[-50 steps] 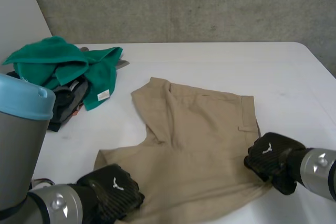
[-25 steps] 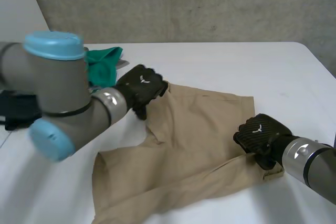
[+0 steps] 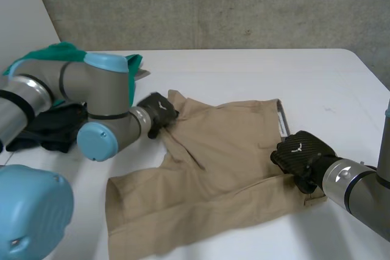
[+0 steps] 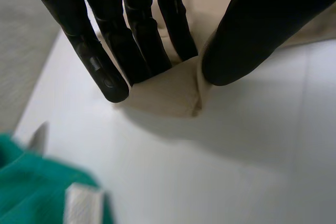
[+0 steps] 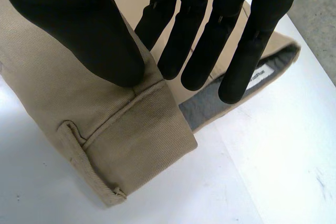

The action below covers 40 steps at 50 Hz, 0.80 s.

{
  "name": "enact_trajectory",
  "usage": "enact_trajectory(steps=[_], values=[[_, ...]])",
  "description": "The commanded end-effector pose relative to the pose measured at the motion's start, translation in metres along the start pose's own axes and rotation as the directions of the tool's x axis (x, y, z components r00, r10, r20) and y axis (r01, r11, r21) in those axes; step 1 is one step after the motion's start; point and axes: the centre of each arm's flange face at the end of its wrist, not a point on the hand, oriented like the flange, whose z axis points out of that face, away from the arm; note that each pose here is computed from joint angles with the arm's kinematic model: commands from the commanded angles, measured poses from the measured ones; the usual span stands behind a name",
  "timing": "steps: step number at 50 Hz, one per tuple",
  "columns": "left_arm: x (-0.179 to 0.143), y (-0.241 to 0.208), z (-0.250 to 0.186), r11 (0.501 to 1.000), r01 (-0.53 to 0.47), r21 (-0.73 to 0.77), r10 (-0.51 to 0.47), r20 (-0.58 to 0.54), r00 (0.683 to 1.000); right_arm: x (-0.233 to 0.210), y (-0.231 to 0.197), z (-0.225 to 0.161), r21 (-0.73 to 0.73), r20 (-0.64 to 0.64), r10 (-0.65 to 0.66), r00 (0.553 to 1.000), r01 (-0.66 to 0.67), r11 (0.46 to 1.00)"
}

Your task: Fold the laundry.

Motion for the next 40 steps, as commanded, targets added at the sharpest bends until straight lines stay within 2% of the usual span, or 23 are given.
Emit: enact_trajectory(steps=[1, 7, 13, 19, 27, 30, 36, 40], values=[[-0.018, -0.005, -0.022, 0.993, 0.121, 0.007, -0.121, 0.144, 0.982, -0.002, -0.001, -0.002, 0.001, 0.003, -0.003, 1.0, 0.003, 1.0], [-0.023, -0.003, -0.025, 0.996, 0.082, 0.044, -0.088, 0.153, 0.984, -0.007, -0.001, -0.003, 0.002, 0.015, -0.01, 1.0, 0.01, 1.0], [-0.027, 0.0, -0.023, 0.993, 0.104, 0.061, -0.111, 0.136, 0.984, -0.01, -0.003, -0.004, 0.004, 0.018, -0.014, 1.0, 0.014, 1.0], [-0.015, 0.007, -0.018, 0.992, 0.116, 0.042, -0.119, 0.083, 0.989, -0.011, -0.002, -0.005, 0.004, 0.018, -0.018, 1.0, 0.017, 1.0], [0.0, 0.0, -0.009, 0.99, 0.104, 0.091, -0.105, 0.004, 0.994, -0.011, -0.001, -0.003, 0.003, 0.019, -0.016, 1.0, 0.016, 1.0], [0.002, 0.003, -0.006, 0.994, 0.096, 0.06, -0.096, -0.002, 0.995, -0.01, -0.001, -0.003, 0.001, 0.016, -0.015, 1.0, 0.015, 1.0], [-0.009, 0.012, -0.013, 0.995, 0.087, -0.043, -0.085, 0.05, 0.995, -0.008, -0.001, -0.002, 0.003, 0.008, -0.014, 1.0, 0.014, 1.0], [-0.019, 0.018, -0.023, 0.986, 0.088, -0.143, -0.069, 0.139, 0.988, -0.01, -0.003, -0.003, 0.012, 0.011, -0.017, 1.0, 0.017, 1.0]])
